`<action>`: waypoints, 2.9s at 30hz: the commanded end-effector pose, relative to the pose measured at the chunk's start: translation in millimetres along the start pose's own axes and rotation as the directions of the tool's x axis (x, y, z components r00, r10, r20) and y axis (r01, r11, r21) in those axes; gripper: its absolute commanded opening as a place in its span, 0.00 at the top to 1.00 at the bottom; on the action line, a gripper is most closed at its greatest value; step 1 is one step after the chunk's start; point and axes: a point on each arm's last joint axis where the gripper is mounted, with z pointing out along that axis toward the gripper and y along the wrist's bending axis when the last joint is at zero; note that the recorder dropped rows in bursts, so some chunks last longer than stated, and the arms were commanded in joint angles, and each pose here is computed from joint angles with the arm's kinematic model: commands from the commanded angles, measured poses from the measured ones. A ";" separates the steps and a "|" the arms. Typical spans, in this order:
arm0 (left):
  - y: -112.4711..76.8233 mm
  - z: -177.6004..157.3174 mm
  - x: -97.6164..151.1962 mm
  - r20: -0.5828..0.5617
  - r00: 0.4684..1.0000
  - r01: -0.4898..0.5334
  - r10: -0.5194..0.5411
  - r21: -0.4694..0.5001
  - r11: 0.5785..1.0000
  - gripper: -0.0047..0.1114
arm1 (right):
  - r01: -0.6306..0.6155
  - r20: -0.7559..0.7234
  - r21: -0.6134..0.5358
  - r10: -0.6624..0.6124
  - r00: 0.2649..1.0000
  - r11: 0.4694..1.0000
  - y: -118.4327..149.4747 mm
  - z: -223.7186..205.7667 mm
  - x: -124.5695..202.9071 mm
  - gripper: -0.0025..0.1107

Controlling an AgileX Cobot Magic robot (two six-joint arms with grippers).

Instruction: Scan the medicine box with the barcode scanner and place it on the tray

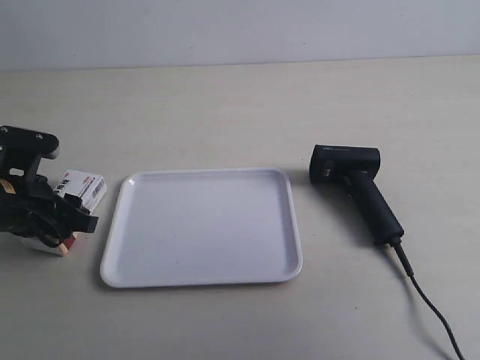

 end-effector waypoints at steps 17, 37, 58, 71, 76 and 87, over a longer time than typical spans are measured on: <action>-105.2 -68.9 -89.8 0.272 0.500 -0.855 0.822 0.004 0.519 0.96 | 0.242 -0.456 -0.224 -0.321 0.830 0.944 71.1 96.1 35.8 0.54; -118.4 -47.3 -88.1 0.258 0.481 -0.872 0.838 0.038 0.489 0.96 | 0.353 -0.569 -0.203 -0.403 0.716 0.913 69.8 177.2 85.3 0.26; -118.9 -37.8 -82.4 0.223 0.483 -0.874 0.847 0.072 0.480 0.96 | 0.419 -0.501 -0.368 -0.556 0.663 0.830 87.2 139.6 39.8 0.98; -122.0 -42.1 -80.0 0.217 0.510 -0.860 0.832 0.102 0.500 0.96 | 0.488 -0.440 -0.335 -0.592 0.676 0.806 74.7 142.3 53.2 0.98; -134.3 -45.2 -76.2 0.236 0.520 -0.854 0.821 0.128 0.505 0.96 | 0.445 -0.470 -0.236 -0.503 0.726 0.864 67.6 158.8 67.5 0.98; -151.9 4.5 -51.8 0.184 0.520 -0.851 0.834 0.195 0.488 0.96 | 0.430 -0.567 -0.244 -0.487 0.664 0.869 66.7 181.7 91.8 0.98</action>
